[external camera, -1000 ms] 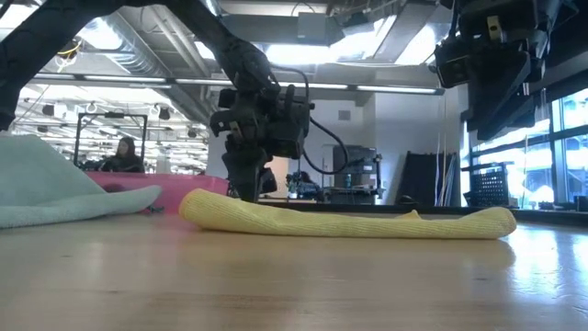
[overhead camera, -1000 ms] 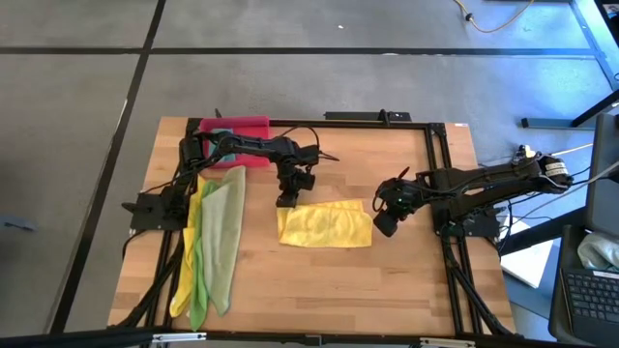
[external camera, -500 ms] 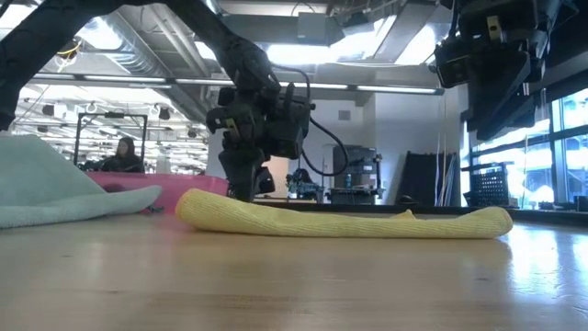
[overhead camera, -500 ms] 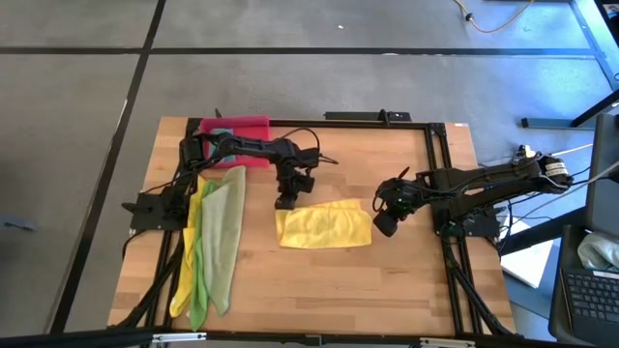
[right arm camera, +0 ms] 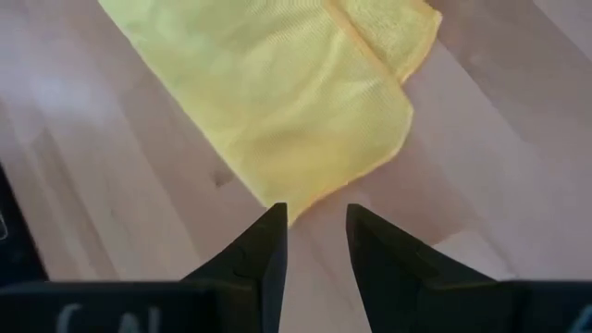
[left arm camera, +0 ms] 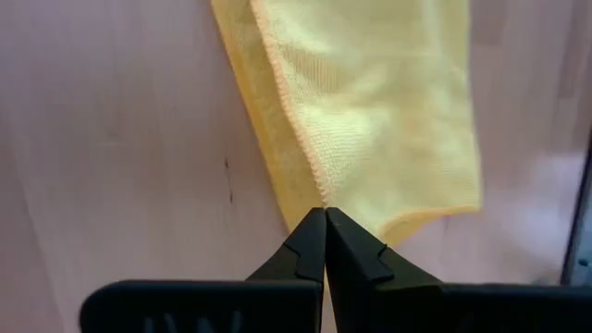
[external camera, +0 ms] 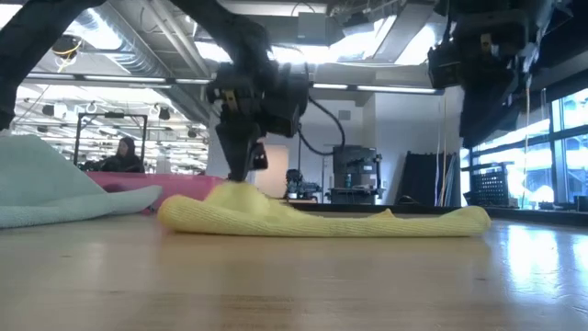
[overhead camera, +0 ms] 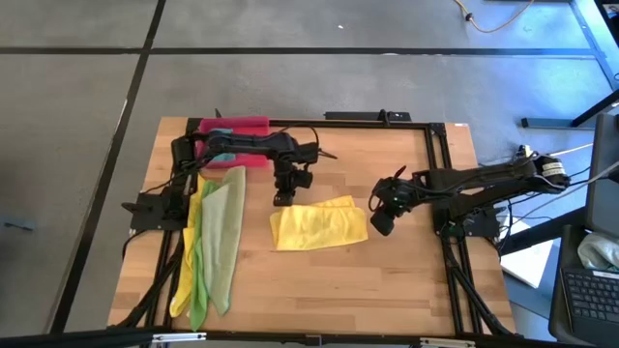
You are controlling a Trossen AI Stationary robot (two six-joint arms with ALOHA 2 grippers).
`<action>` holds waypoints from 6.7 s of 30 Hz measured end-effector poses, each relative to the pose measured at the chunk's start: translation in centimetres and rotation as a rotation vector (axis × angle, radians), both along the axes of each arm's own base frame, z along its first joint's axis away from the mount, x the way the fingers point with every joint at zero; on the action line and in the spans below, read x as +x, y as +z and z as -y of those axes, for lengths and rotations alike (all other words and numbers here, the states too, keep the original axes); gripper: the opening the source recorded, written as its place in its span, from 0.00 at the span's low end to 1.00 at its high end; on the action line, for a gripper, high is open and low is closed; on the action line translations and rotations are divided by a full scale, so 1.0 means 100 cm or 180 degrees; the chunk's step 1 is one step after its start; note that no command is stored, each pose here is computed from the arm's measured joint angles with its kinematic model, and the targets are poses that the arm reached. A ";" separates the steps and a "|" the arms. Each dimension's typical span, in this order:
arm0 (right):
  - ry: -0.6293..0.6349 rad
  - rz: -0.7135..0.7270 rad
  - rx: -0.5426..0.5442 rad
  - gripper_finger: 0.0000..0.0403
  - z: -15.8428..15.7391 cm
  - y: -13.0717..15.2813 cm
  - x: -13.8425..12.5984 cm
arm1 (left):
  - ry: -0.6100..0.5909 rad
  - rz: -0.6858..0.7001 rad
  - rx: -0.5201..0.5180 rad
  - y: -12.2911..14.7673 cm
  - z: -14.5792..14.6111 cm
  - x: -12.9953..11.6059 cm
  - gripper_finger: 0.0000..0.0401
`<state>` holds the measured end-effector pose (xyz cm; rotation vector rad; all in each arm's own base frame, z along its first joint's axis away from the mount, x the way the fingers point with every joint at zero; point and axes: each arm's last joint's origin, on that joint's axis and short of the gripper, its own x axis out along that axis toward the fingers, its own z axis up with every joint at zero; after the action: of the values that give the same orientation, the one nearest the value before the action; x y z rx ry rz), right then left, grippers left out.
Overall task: Fold microfiber towels
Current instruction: Fold the right yellow microfiber towel on the table
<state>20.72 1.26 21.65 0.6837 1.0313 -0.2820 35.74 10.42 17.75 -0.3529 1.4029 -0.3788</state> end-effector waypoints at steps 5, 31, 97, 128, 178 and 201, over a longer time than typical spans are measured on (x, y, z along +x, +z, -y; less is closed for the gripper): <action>0.0060 0.0070 -0.0057 0.29 0.005 -0.011 0.008 | -0.0069 -0.0124 -0.0034 0.016 0.008 0.003 0.00; -0.0441 0.0151 0.0362 0.29 0.014 -0.079 -0.006 | 0.0134 -0.0835 0.0170 0.053 0.040 0.002 0.00; -0.0286 0.1521 -0.0131 0.29 0.047 -0.031 0.049 | 0.0603 -0.1415 0.0866 -0.016 0.051 -0.042 0.00; 0.1134 0.0156 -0.0184 0.29 0.066 -0.106 0.155 | 0.0549 -0.1385 0.0531 -0.014 0.041 -0.045 0.14; 0.0593 -0.0945 0.0229 0.29 0.054 -0.088 0.086 | 0.0939 -0.0571 0.0866 -0.032 0.079 -0.004 0.36; 0.0418 0.0724 -0.0478 0.39 0.043 0.031 0.065 | 0.1767 0.0636 0.1379 0.103 0.080 -0.055 0.36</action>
<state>27.17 -2.99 24.73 0.4972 0.8244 -0.1610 30.20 2.43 28.03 -0.3203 1.0978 0.3347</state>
